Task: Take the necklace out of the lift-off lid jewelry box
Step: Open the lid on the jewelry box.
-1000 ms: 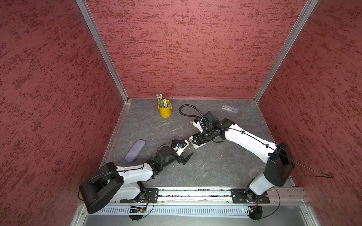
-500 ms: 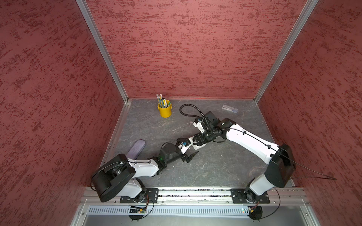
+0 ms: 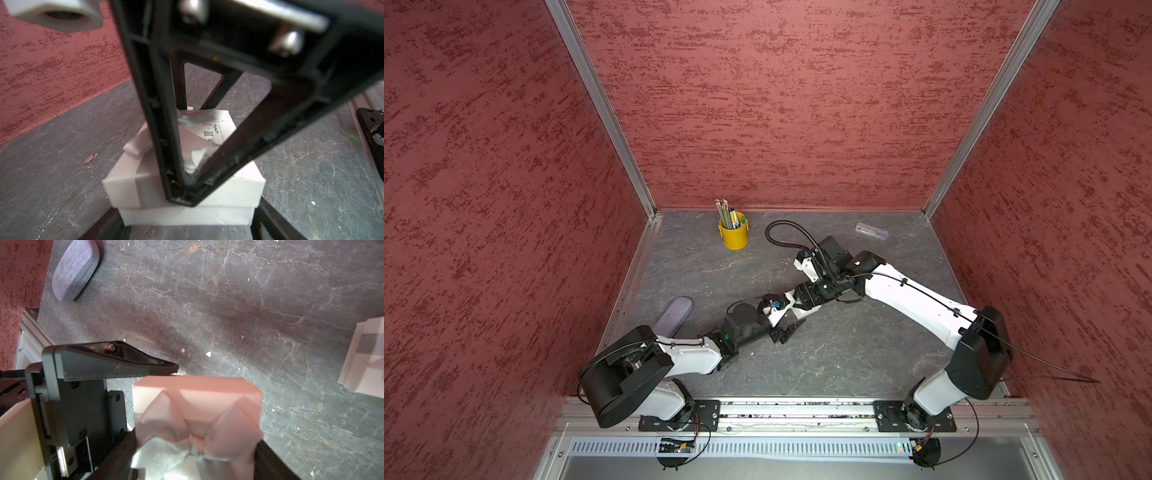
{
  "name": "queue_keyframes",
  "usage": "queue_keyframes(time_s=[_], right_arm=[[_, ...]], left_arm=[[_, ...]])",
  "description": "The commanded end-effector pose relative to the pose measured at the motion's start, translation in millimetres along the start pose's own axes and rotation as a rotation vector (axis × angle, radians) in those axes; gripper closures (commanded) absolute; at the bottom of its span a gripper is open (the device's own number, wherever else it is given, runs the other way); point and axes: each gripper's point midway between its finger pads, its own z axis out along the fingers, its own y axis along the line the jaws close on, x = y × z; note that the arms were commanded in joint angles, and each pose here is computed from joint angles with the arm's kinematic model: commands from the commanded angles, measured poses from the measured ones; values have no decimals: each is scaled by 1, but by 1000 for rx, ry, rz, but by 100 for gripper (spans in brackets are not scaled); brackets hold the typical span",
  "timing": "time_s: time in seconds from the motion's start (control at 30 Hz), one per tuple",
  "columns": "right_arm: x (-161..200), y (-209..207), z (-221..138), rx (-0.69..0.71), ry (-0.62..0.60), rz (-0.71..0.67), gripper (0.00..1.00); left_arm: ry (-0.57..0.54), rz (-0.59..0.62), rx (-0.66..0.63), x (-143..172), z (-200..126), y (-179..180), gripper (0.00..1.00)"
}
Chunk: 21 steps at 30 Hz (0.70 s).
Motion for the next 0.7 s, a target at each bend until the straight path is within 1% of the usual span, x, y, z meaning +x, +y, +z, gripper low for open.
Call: queue_keyframes(time_s=[0.0, 0.2, 0.47, 0.67], right_arm=[[-10, 9, -15, -35, -48, -6, 28], [-9, 9, -14, -35, -46, -5, 28], [-8, 10, -12, -46, -48, -2, 27], [-8, 10, -11, -48, -50, 5, 27]], left_arm=[[-22, -5, 21, -10, 2, -2, 23], [-29, -5, 16, -12, -1, -2, 27], [-39, -12, 13, -14, -3, -1, 27], [-44, -14, 12, -16, -3, -1, 23]])
